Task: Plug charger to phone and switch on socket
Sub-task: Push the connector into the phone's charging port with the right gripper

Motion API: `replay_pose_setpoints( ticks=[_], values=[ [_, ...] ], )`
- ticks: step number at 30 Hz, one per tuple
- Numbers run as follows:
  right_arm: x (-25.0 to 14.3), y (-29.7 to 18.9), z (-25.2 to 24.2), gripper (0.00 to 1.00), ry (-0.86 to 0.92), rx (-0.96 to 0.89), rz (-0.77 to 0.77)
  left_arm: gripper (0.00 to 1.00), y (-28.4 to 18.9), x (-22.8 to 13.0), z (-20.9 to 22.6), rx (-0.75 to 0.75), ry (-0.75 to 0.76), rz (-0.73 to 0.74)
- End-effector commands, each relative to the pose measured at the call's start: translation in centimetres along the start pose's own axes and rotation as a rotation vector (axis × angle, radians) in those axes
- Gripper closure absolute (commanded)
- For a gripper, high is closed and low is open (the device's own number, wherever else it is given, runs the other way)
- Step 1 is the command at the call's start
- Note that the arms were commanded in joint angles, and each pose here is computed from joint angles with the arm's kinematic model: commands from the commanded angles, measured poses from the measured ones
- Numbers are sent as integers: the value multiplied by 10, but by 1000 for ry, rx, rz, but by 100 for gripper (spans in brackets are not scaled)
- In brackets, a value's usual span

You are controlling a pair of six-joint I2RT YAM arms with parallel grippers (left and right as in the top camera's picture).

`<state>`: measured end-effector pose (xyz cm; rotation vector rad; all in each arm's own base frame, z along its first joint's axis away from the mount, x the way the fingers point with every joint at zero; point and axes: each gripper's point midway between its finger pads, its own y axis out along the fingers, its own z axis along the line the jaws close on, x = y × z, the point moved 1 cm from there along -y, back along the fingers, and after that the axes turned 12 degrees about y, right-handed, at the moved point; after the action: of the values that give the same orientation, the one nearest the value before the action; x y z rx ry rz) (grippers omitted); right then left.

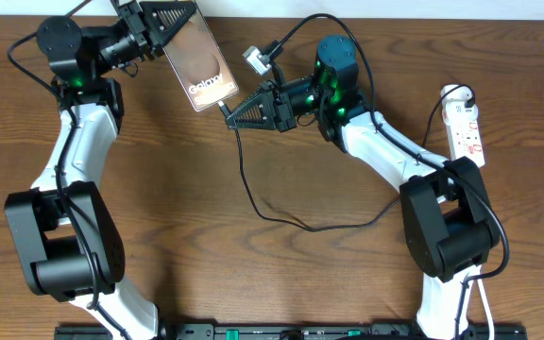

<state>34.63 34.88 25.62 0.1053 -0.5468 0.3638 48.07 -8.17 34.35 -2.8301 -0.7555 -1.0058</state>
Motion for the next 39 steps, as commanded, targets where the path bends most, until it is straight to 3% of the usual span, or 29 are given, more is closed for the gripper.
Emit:
replay_pose_setpoints(
  ticks=[1,39],
  values=[
    [8,-4,1,99,-4,-16,-29,93,4,3,-19,-25,37,11],
    [18,-4,-5,99,62,-49,-94,93,9,-14,-25,-62,104,97]
  ],
)
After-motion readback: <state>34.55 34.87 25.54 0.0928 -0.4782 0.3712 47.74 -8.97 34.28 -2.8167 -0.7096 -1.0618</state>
